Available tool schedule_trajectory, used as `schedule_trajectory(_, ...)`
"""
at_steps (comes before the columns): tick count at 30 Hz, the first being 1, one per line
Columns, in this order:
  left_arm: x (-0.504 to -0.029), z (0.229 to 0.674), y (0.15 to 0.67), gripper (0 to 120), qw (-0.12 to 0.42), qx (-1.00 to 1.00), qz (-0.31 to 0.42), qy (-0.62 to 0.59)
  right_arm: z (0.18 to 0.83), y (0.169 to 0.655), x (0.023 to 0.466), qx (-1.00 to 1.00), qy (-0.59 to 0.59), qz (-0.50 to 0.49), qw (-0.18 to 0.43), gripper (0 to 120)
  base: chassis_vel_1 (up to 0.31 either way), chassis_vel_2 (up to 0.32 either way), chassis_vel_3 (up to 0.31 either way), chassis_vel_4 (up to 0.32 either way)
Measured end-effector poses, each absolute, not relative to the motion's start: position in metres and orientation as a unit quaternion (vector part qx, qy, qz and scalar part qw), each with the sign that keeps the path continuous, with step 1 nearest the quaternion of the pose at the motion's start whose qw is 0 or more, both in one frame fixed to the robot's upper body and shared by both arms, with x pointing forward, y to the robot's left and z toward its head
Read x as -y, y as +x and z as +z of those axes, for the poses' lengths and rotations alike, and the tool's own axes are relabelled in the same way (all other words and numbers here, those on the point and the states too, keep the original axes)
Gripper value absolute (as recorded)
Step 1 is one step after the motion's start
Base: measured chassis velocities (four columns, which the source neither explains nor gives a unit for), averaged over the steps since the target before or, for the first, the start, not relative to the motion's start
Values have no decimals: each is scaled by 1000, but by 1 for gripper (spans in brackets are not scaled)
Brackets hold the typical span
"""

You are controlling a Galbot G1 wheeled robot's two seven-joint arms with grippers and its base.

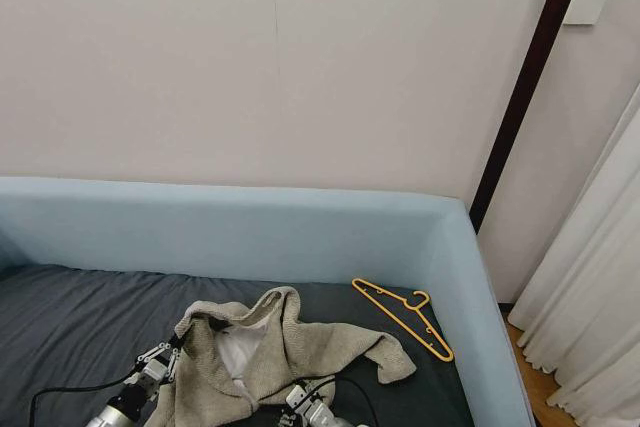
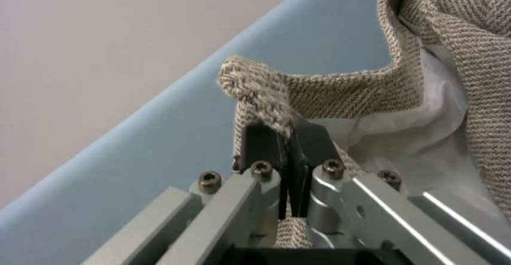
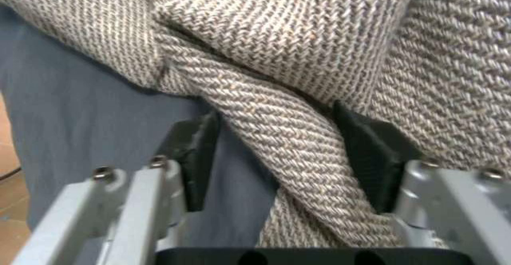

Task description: Pick up the clothes from the sofa and hang them on the clothes hanger.

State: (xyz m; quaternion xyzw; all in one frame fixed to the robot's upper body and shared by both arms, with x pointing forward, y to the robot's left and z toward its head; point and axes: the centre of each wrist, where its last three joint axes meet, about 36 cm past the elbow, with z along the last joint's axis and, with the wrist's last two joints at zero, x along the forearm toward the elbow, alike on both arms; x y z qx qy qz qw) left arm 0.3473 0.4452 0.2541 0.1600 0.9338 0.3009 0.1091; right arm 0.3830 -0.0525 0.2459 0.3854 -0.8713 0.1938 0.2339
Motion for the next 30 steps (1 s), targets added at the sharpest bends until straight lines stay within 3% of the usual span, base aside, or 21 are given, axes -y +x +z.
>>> schedule_trajectory(6, -444, 253, 346, 0, 108, -935, 299, 159, 246, 387, 55, 873, 393, 179, 226, 36, 0, 0, 0, 0)
schedule_trajectory(10, -443, 252, 345, 0, 108, -935, 298, 158, 249, 396, 65, 877, 400, 148, 222, 16, 0, 0, 0, 0)
schedule_trajectory(15, -441, 251, 345, 0, 109, -936, 297, 156, 262, 406, 77, 880, 411, 81, 225, 0, 0, 0, 0, 0)
schedule_trajectory(18, -442, 252, 345, 0, 110, -936, 297, 155, 272, 412, 84, 879, 421, 36, 221, 0, 0, 0, 0, 0)
schedule_trajectory(22, -449, 258, 349, 0, 117, -936, 301, 140, 320, 436, 117, 855, 470, -129, 176, 0, 0, 0, 0, 0)
schedule_trajectory(24, -450, 258, 349, 0, 117, -936, 301, 138, 326, 438, 119, 851, 476, -143, 170, 0, 0, 0, 0, 0)
schedule_trajectory(26, -456, 269, 355, 0, 128, -939, 298, 118, 368, 446, 138, 818, 513, -227, 123, 0, 0, 0, 0, 0)
schedule_trajectory(30, -459, 278, 358, 0, 134, -940, 294, 106, 398, 445, 146, 790, 540, -276, 93, 0, 0, 0, 0, 0)
